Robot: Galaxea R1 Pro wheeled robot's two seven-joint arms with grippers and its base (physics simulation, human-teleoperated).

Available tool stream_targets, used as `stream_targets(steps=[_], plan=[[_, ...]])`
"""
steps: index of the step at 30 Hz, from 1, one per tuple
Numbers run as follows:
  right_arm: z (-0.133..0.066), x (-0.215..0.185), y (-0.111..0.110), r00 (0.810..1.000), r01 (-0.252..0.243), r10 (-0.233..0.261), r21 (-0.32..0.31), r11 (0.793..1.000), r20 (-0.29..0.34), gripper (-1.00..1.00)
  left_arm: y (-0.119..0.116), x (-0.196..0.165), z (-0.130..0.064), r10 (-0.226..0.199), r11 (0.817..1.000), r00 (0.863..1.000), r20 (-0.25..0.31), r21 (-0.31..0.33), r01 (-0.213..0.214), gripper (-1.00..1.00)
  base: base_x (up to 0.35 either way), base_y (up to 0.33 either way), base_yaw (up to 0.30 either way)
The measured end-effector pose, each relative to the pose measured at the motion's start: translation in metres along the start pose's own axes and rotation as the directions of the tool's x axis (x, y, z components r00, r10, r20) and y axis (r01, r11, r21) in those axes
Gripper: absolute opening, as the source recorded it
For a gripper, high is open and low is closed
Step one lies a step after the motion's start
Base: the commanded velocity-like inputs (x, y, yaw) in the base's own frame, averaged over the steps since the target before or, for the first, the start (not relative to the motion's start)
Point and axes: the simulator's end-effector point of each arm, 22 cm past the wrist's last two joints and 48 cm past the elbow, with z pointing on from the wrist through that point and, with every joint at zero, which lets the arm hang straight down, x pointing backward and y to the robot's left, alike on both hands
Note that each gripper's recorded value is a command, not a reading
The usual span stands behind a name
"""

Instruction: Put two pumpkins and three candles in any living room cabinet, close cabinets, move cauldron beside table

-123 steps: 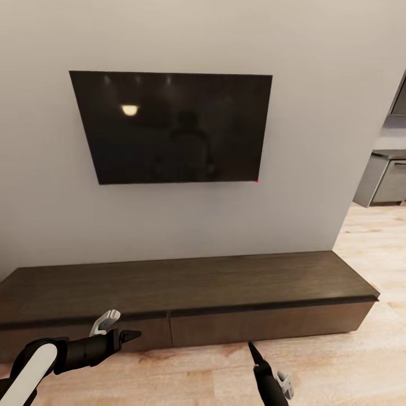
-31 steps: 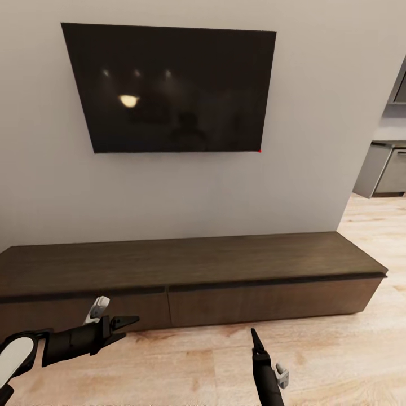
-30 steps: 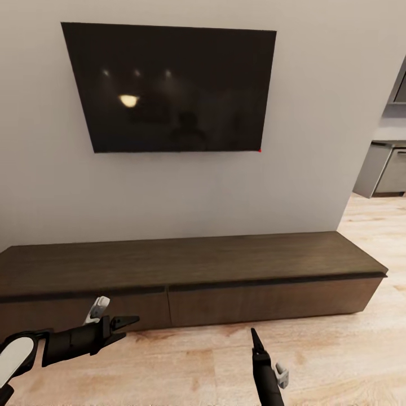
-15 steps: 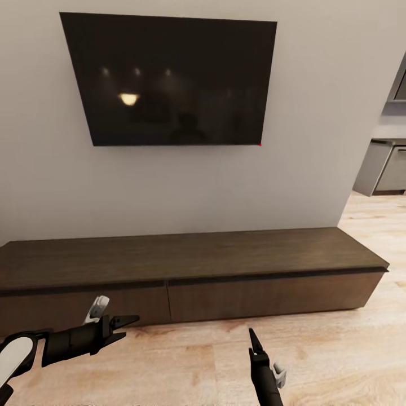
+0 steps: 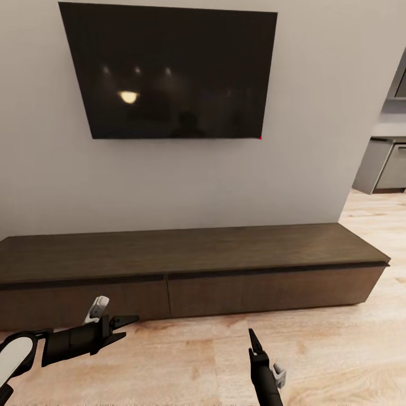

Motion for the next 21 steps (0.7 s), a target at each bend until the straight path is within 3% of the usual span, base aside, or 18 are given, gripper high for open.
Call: stream_targets(steps=[14, 21], plan=[[-0.005, 0.003, -0.031, 1.000, -0.002, 0.002, 0.024, 1.000, -0.001, 1.00, 0.024, 0.012, 0.011, -0.018, 1.000, 1.000, -0.013, -0.010, 0.018, 1.00, 0.000, 0.000, 0.000], [-0.005, 0.003, -0.031, 1.000, -0.002, 0.002, 0.024, 1.000, -0.001, 1.00, 0.024, 0.013, 0.011, -0.018, 1.000, 1.000, -0.013, -0.010, 0.018, 1.00, 0.013, 0.000, 0.000]])
